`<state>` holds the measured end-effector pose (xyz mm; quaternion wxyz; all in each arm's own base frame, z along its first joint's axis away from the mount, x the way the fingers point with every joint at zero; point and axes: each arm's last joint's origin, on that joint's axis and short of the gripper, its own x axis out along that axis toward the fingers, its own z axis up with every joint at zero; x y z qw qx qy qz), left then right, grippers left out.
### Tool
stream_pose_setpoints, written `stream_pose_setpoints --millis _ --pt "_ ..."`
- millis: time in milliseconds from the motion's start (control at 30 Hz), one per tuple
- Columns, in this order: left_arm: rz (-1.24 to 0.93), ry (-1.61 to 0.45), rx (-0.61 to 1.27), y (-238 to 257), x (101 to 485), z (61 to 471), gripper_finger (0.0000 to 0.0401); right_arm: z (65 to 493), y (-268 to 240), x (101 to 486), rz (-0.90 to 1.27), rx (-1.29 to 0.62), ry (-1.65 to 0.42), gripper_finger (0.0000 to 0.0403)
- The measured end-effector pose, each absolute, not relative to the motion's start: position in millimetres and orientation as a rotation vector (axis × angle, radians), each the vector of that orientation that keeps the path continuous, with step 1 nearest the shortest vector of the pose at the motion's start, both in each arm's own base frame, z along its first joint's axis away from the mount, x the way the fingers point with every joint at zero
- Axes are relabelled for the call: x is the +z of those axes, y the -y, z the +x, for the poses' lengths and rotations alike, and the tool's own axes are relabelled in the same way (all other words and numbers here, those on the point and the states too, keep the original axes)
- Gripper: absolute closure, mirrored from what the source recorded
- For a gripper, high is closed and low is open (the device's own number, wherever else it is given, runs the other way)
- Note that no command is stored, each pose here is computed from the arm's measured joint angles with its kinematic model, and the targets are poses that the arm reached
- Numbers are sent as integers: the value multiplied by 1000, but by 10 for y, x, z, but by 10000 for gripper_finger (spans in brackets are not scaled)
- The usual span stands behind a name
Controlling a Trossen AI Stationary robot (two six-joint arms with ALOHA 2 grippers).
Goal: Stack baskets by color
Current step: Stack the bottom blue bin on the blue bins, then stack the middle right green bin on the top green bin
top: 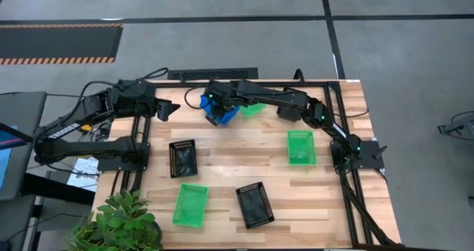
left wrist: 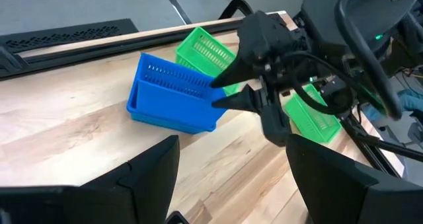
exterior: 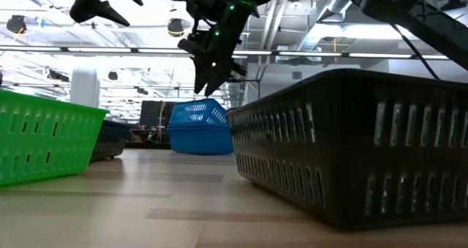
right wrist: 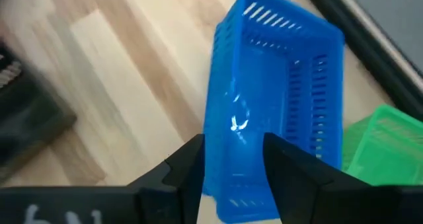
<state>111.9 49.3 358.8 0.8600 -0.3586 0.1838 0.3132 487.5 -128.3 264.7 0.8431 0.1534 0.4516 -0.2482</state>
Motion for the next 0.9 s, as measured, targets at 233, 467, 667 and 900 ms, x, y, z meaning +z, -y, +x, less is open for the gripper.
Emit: stream_pose_setpoints --millis 233,467,667,900 --pt "-753 -392 659 -492 3583 1116 136 4871 1285 2587 313 -468 -987 231" --pt "-743 -395 657 -492 3583 1116 136 4873 1304 2426 322 -434 -1064 252" --pt "-742 -397 657 -492 3582 1116 136 4914 1266 2317 296 -419 -1090 316" --pt "-735 -399 656 -491 3582 1115 136 4947 1235 2420 240 -435 -1044 389"
